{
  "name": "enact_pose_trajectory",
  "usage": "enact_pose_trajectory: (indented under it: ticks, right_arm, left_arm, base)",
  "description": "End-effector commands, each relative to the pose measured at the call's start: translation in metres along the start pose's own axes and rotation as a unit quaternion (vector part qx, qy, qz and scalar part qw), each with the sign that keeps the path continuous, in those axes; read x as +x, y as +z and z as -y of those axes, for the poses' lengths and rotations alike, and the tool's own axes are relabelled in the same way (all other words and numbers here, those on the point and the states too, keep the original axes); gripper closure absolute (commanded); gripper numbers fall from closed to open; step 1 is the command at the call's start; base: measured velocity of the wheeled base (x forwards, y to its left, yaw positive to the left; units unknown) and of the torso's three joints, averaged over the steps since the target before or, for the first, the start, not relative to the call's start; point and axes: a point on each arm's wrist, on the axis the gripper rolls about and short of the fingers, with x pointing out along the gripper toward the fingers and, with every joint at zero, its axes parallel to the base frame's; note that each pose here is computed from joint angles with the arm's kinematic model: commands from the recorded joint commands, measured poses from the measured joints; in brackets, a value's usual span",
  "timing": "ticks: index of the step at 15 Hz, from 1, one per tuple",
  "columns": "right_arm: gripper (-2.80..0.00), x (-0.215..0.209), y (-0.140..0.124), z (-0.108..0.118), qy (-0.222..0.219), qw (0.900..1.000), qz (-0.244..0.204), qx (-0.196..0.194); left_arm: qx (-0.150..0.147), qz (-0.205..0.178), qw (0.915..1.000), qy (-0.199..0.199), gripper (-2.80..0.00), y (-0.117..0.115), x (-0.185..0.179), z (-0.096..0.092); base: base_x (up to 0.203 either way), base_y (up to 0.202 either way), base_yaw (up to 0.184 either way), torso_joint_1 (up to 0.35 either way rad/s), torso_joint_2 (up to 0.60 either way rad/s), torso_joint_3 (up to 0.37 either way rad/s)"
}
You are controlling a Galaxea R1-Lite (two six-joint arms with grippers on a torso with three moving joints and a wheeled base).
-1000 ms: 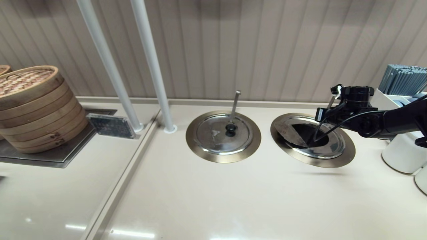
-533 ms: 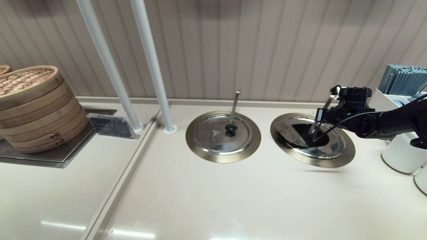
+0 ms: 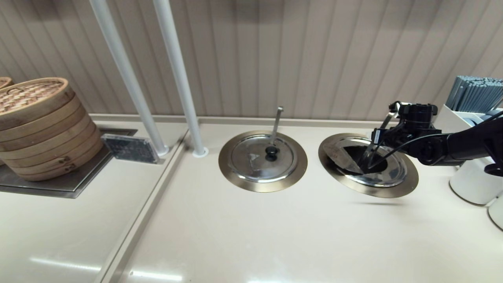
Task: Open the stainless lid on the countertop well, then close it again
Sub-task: Stir with a spoon, then close the lid
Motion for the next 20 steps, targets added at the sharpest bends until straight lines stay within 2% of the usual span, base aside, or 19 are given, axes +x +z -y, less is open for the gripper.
enact_pose_trajectory:
  ticks: [1,4,6,9,11,12,13,15,16,17,18,20]
  right_arm:
    - [-2.80,-0.031,0.021,-0.006,0.010,1.000,0.008,-0.005]
    - [-2.80,-0.073,0.035,-0.019,0.035,0.999,0.006,-0.017]
    - [-2.80,-0.100,0.036,-0.030,0.055,0.998,0.005,-0.035]
    - [-2.80,-0.136,0.017,-0.045,0.087,0.991,-0.007,-0.102]
    - [-2.80,-0.149,-0.012,-0.063,0.118,0.982,-0.018,-0.147]
    - [-2.80,-0.152,-0.022,-0.072,0.129,0.978,-0.009,-0.163]
    - [-2.80,-0.146,-0.033,-0.079,0.127,0.975,0.001,-0.181]
    - [-2.80,-0.116,-0.061,-0.091,0.087,0.970,0.034,-0.225]
    - [-2.80,-0.103,-0.071,-0.096,0.064,0.965,0.073,-0.244]
    - [-2.80,-0.098,-0.081,-0.099,0.042,0.956,0.092,-0.276]
    - [-2.80,-0.099,-0.087,-0.102,0.035,0.952,0.091,-0.290]
    - [-2.80,-0.104,-0.087,-0.108,0.046,0.951,0.096,-0.291]
  left_arm:
    - [0.000,0.000,1.0000,0.000,0.00,0.000,0.000,0.000]
    - [0.000,0.000,1.0000,0.000,0.00,0.000,0.000,0.000]
    - [0.000,0.000,1.0000,0.000,0.00,0.000,0.000,0.000]
    - [0.000,0.000,1.0000,0.000,0.00,0.000,0.000,0.000]
    - [0.000,0.000,1.0000,0.000,0.00,0.000,0.000,0.000]
    - [0.000,0.000,1.0000,0.000,0.00,0.000,0.000,0.000]
    - [0.000,0.000,1.0000,0.000,0.00,0.000,0.000,0.000]
    - [0.000,0.000,1.0000,0.000,0.00,0.000,0.000,0.000]
    - [0.000,0.000,1.0000,0.000,0.00,0.000,0.000,0.000]
    - [0.000,0.000,1.0000,0.000,0.00,0.000,0.000,0.000]
    - [0.000,0.001,1.0000,0.000,0.00,0.000,0.000,0.000]
    - [0.000,0.000,1.0000,0.000,0.00,0.000,0.000,0.000]
  base:
    - [0.000,0.000,0.000,0.000,0.00,0.000]
    - [0.000,0.000,0.000,0.000,0.00,0.000]
    - [0.000,0.000,0.000,0.000,0.00,0.000]
    - [0.000,0.000,0.000,0.000,0.00,0.000]
    - [0.000,0.000,0.000,0.000,0.00,0.000]
    - [0.000,0.000,0.000,0.000,0.00,0.000]
    - [0.000,0.000,0.000,0.000,0.00,0.000]
    - [0.000,0.000,0.000,0.000,0.00,0.000]
    - [0.000,0.000,0.000,0.000,0.00,0.000]
    - [0.000,0.000,0.000,0.000,0.00,0.000]
    - [0.000,0.000,0.000,0.000,0.00,0.000]
    - [0.000,0.000,0.000,0.000,0.00,0.000]
